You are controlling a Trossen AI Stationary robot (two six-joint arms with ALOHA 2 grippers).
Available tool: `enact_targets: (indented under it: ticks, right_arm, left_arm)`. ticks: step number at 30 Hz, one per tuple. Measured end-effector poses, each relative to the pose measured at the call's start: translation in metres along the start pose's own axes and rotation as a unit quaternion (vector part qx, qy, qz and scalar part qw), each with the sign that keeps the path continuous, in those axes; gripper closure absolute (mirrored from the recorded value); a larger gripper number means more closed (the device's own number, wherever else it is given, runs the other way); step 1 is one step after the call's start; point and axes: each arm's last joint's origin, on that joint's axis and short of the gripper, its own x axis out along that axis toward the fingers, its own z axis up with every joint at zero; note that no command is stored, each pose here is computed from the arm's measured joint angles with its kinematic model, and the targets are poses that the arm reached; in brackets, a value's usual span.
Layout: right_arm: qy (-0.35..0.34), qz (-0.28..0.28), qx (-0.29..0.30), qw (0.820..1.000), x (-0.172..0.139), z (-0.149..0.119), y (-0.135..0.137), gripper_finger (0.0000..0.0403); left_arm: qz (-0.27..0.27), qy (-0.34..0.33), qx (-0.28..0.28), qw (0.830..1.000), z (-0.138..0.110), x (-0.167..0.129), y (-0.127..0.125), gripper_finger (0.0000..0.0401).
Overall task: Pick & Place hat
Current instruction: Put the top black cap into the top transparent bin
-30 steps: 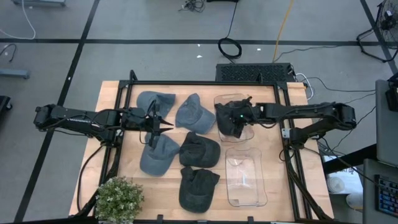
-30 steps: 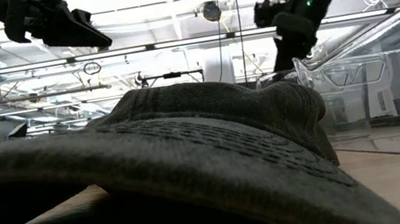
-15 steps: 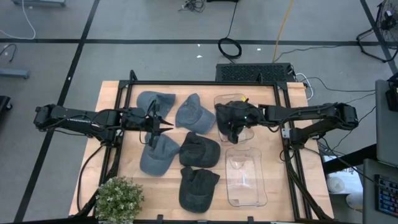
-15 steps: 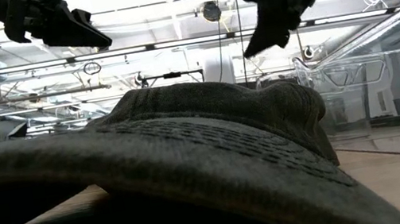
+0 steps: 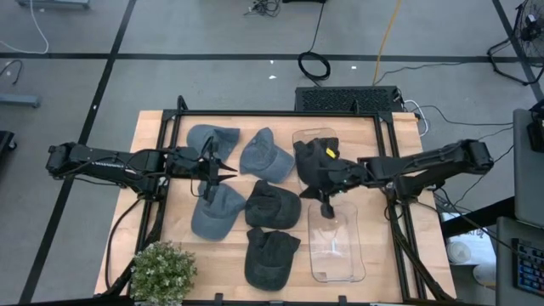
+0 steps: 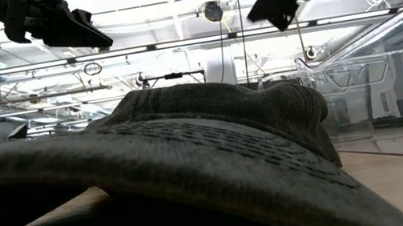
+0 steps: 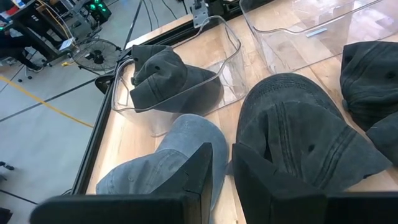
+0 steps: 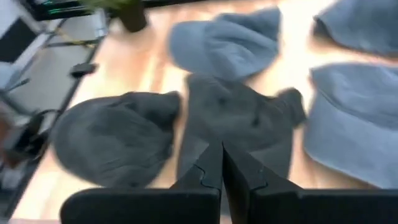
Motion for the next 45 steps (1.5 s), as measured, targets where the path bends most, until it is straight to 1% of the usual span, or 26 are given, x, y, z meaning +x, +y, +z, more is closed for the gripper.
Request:
enact_targets:
  ticks: [3,5,8,11,13,15,17,19,21,26,30,31,34,36,38,40,42,45]
  right_arm:
    - [-0.04,0.023,-0.011,0.999,-0.005,0.001,0.01,0.0403]
    - [-0.104,0.037,-0.014,0.994,-0.003,-0.002,0.017,0.0403]
    - [-0.195,0.075,-0.047,0.977,0.0,-0.018,0.028,0.0403]
    - [-0.273,0.097,-0.08,0.954,-0.003,-0.036,0.033,0.0403]
    - [-0.313,0.105,-0.084,0.94,-0.007,-0.046,0.032,0.0403]
    - [-0.338,0.111,-0.079,0.931,-0.012,-0.056,0.03,0.0403]
    - [-0.347,0.116,-0.07,0.928,-0.016,-0.066,0.028,0.0403]
    - [-0.344,0.116,-0.068,0.929,-0.02,-0.077,0.025,0.0403]
    - [-0.346,0.112,-0.078,0.928,-0.025,-0.088,0.022,0.0403]
    - [-0.381,0.091,-0.095,0.915,-0.043,-0.106,0.014,0.0403]
    - [-0.413,0.043,-0.072,0.907,-0.059,-0.122,0.006,0.0403]
    - [-0.422,0.042,-0.06,0.904,-0.063,-0.122,0.006,0.0403]
    - [-0.462,0.052,-0.033,0.884,-0.076,-0.119,0.006,0.0403]
    - [-0.45,0.054,-0.034,0.891,-0.077,-0.121,0.006,0.0403]
    - [-0.432,0.05,-0.042,0.899,-0.076,-0.124,0.006,0.0403]
    - [-0.425,0.045,-0.054,0.903,-0.076,-0.125,0.006,0.0403]
    - [-0.416,0.044,-0.051,0.907,-0.075,-0.127,0.006,0.0403]
    - [-0.408,0.049,-0.038,0.911,-0.073,-0.128,0.006,0.0403]
  left_arm:
    - [0.0,0.0,0.0,1.0,0.0,0.0,0.0,0.0329]
    - [0.0,0.0,0.0,1.0,0.0,0.0,0.0,0.0329]
    - [0.0,0.0,0.0,1.0,0.0,0.0,0.0,0.0329]
    - [0.0,0.0,0.0,1.0,0.0,0.0,0.0,0.0329]
    - [0.0,0.0,0.0,1.0,0.0,0.0,0.0,0.0329]
    - [0.0,0.0,0.0,1.0,0.0,0.0,0.0,0.0329]
    - [0.0,0.0,0.0,1.0,0.0,0.0,0.0,0.0329]
    - [0.0,0.0,0.0,1.0,0.0,0.0,0.0,0.0329]
    - [0.0,0.0,0.0,1.0,0.0,0.0,0.0,0.0329]
    - [0.0,0.0,0.0,1.0,0.0,0.0,0.0,0.0329]
    - [0.0,0.0,0.0,1.0,0.0,0.0,0.0,0.0329]
    - [0.0,0.0,0.0,1.0,0.0,0.0,0.0,0.0329]
    - [0.003,-0.008,0.024,1.0,0.002,0.0,0.001,0.0329]
    - [0.008,-0.017,0.038,0.999,0.003,0.0,0.001,0.0329]
    - [0.012,-0.026,0.039,0.999,0.005,0.0,0.002,0.0329]
    - [0.015,-0.032,0.04,0.999,0.006,0.0,0.003,0.0329]
    - [0.023,-0.048,0.047,0.997,0.01,0.0,0.004,0.0329]
    - [0.028,-0.062,0.036,0.997,0.012,0.003,0.005,0.0329]
